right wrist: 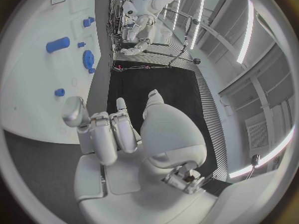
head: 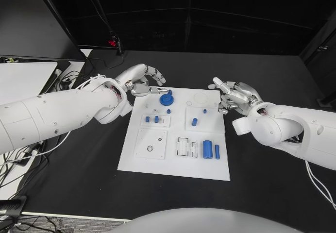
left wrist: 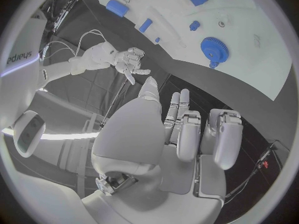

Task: Assemble the parts on the task board

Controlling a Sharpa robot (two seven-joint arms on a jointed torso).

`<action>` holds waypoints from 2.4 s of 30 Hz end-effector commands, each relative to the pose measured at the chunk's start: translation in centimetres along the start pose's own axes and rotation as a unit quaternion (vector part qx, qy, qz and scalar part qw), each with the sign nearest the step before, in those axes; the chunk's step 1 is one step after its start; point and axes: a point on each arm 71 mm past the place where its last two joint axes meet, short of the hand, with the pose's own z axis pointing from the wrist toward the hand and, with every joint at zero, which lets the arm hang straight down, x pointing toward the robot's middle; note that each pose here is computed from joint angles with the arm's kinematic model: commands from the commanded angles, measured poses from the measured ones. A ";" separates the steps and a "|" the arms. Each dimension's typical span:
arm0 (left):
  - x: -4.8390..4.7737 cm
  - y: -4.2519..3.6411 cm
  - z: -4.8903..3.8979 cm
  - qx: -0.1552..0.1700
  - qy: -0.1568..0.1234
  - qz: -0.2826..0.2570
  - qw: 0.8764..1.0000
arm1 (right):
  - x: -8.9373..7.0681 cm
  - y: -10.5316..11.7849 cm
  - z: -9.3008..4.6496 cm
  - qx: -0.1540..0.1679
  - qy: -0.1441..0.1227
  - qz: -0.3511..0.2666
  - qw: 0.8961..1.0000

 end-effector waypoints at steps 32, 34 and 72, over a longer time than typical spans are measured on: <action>5.99 -0.60 2.31 0.092 0.135 0.271 0.949 | 0.3 0.3 0.1 -0.016 0.007 -0.002 1.000; 6.07 -0.50 2.38 0.087 0.141 0.272 0.948 | 0.3 0.3 0.1 -0.015 0.007 -0.001 1.000; 6.86 -0.14 3.26 0.078 0.184 0.305 0.931 | 0.4 0.2 0.1 -0.011 0.009 -0.001 1.000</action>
